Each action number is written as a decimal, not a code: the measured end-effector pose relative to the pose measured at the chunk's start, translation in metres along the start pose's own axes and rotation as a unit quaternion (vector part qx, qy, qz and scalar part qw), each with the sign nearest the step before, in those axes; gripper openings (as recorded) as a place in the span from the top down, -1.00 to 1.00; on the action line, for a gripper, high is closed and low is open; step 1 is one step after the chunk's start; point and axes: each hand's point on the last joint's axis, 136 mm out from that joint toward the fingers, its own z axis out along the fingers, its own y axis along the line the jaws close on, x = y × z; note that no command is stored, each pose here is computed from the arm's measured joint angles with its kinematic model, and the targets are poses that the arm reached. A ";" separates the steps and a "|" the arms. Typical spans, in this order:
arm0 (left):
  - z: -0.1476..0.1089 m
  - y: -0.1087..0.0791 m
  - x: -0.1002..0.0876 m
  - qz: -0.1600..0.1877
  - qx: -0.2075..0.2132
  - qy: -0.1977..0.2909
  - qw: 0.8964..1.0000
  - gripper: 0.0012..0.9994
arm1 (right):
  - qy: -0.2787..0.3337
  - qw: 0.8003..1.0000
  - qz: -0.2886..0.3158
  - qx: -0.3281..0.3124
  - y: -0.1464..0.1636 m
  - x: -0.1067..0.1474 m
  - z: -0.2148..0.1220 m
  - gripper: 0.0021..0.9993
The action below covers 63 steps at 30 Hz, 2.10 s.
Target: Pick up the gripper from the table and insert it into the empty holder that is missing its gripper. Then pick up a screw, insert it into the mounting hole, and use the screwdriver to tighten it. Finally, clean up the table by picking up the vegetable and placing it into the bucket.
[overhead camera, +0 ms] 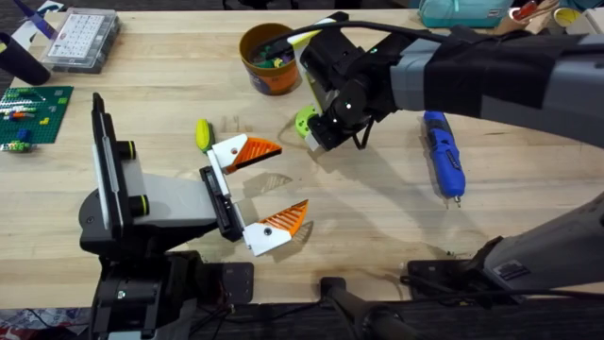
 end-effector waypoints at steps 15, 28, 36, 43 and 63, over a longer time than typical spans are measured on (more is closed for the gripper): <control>0.000 0.000 0.000 0.000 0.000 0.000 1.000 -0.98 | -0.022 1.000 -0.007 -0.003 0.001 -0.008 -0.021 0.52; 0.000 0.000 0.000 0.000 0.000 0.000 1.000 -0.98 | -0.047 0.999 -0.007 -0.015 0.005 -0.022 -0.021 0.52; 0.000 0.000 0.000 0.000 0.000 0.000 1.000 -0.98 | -0.041 0.999 -0.007 -0.018 0.007 -0.022 -0.012 0.52; 0.000 0.000 0.000 0.000 0.000 0.000 1.000 -0.98 | -0.045 0.999 -0.007 -0.028 0.010 -0.023 -0.012 0.52; 0.000 0.000 0.000 0.000 0.000 0.000 1.000 -0.98 | -0.029 0.999 -0.008 -0.028 0.011 -0.019 0.000 0.52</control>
